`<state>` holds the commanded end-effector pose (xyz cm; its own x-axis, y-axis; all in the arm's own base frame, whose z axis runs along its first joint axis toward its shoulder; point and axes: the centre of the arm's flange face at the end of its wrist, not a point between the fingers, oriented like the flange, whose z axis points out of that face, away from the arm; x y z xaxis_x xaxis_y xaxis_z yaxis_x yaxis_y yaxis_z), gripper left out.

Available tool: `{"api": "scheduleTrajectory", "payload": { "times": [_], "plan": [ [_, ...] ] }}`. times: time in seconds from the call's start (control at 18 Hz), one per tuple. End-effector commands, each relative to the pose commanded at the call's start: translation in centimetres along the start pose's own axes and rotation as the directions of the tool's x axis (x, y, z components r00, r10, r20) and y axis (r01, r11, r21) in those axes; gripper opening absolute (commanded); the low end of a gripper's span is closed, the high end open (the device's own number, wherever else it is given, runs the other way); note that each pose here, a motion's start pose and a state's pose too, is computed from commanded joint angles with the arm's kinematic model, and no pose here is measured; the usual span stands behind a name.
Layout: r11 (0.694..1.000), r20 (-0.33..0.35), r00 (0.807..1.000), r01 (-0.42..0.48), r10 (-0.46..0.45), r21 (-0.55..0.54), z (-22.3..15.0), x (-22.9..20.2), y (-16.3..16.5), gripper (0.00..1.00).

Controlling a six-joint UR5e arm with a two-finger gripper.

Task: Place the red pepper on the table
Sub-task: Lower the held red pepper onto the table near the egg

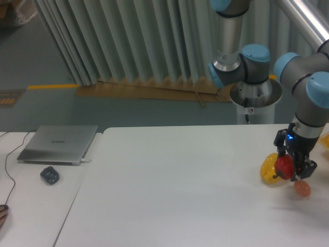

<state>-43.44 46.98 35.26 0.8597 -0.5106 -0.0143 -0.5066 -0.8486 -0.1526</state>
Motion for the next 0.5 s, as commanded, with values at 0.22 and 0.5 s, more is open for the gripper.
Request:
{"api": "scheduleTrajectory", "payload": {
  "times": [0.22, 0.5],
  "plan": [
    [0.995, 0.070, 0.997, -0.036, 0.043, -0.088, 0.6, -0.5, -1.1, 0.51],
    [0.994, 0.077, 0.995, -0.061, 0.068, -0.087, 2.1, -0.6, -2.5, 0.51]
  ]
}}
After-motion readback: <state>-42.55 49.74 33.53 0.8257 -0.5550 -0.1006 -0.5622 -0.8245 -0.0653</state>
